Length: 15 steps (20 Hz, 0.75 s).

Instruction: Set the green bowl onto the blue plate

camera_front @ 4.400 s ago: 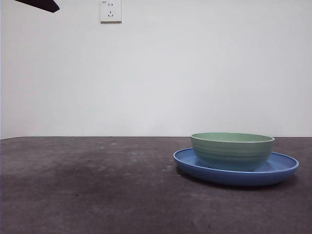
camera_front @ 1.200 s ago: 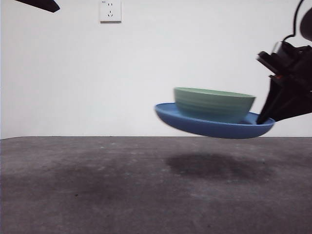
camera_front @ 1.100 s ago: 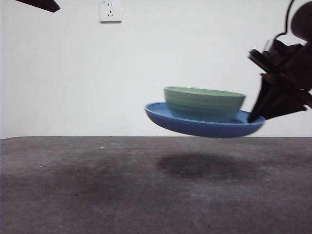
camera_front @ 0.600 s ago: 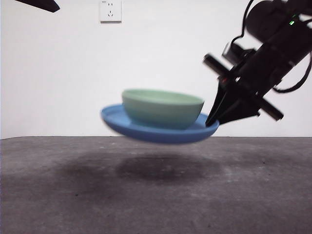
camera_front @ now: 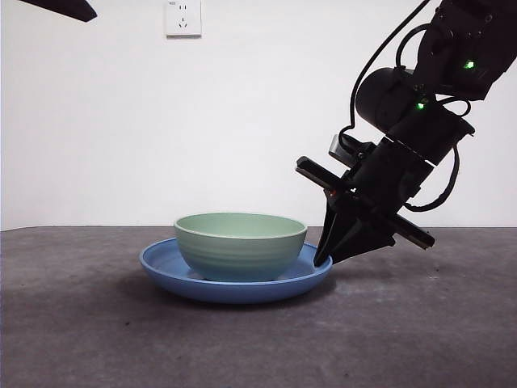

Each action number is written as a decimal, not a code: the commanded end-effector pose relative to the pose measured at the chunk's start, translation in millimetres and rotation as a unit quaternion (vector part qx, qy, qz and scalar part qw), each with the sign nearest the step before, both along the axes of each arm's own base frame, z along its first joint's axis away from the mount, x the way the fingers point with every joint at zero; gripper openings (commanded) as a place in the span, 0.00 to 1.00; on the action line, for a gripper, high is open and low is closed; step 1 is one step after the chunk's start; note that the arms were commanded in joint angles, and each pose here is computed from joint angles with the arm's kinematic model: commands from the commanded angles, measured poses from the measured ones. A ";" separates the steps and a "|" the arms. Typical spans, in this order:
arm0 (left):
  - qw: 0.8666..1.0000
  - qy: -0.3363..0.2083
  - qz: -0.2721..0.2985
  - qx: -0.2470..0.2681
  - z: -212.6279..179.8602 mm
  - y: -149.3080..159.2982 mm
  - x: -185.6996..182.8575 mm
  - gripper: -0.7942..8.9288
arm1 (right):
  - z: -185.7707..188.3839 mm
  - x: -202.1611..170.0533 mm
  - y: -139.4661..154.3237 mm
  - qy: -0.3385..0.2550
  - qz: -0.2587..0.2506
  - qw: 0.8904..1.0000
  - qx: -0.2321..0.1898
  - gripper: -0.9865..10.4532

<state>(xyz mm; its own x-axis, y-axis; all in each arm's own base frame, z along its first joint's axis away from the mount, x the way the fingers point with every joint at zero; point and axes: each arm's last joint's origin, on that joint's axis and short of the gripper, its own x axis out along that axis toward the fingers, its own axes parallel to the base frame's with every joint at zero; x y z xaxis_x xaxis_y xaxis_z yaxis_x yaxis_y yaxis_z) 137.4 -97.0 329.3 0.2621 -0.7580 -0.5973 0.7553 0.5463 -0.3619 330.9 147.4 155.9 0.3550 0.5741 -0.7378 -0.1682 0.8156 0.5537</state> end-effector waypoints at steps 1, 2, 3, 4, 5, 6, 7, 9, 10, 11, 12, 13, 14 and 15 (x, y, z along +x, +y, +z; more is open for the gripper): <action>1.000 -0.006 -0.007 -0.003 1.7 -1.7 1.2 0.34 | 2.9 4.2 5.9 -0.007 0.004 1.000 0.009 0.09; 1.000 -0.006 -0.007 -0.003 1.7 -1.7 1.2 0.34 | 2.8 3.9 6.1 -0.005 0.004 1.000 0.009 0.10; 1.000 -0.006 -0.007 -0.002 1.7 -1.7 1.1 0.34 | 2.7 3.3 7.0 -0.004 0.006 1.000 0.008 0.15; 1.000 -0.006 -0.007 -0.002 1.7 -1.7 1.1 0.34 | 2.6 2.9 7.9 -0.004 0.007 1.000 0.008 0.21; 1.000 -0.006 -0.007 -0.002 1.7 -1.7 1.1 0.34 | 2.9 2.8 7.9 -0.004 0.007 1.000 0.009 0.25; 1.000 -0.006 -0.007 -0.002 1.6 -1.7 1.1 0.34 | 3.0 2.8 7.9 -0.004 0.006 1.000 0.008 0.25; 1.000 -0.006 -0.007 -0.002 1.6 -1.7 1.1 0.34 | 3.4 2.7 7.8 -0.005 0.006 1.000 0.008 0.25; 1.000 -0.006 -0.007 -0.002 1.7 -1.7 1.1 0.34 | 8.3 1.9 6.9 -0.011 0.002 1.000 0.005 0.25; 1.000 -0.006 -0.007 -0.002 1.7 -1.7 1.1 0.34 | 13.1 0.7 6.0 -0.018 -0.002 1.000 0.002 0.25; 1.000 -0.006 -0.007 -0.003 1.7 -1.7 1.2 0.34 | 20.4 -1.4 4.6 -0.027 -0.006 1.000 -0.003 0.25; 1.000 -0.006 -0.007 -0.003 1.7 -1.7 1.2 0.34 | 28.1 -4.0 2.9 -0.039 -0.006 0.999 -0.012 0.25; 1.000 -0.007 -0.007 -0.003 1.8 -1.8 1.2 0.34 | 38.8 -8.2 0.1 -0.053 -0.007 0.998 -0.023 0.25; 1.000 -0.007 -0.007 -0.003 1.8 -1.8 1.3 0.34 | 49.0 -13.0 -2.6 -0.066 -0.004 0.997 -0.034 0.25; 1.000 -0.008 -0.007 -0.003 1.9 -1.8 1.4 0.34 | 62.2 -20.1 -6.2 -0.082 0.001 0.996 -0.047 0.25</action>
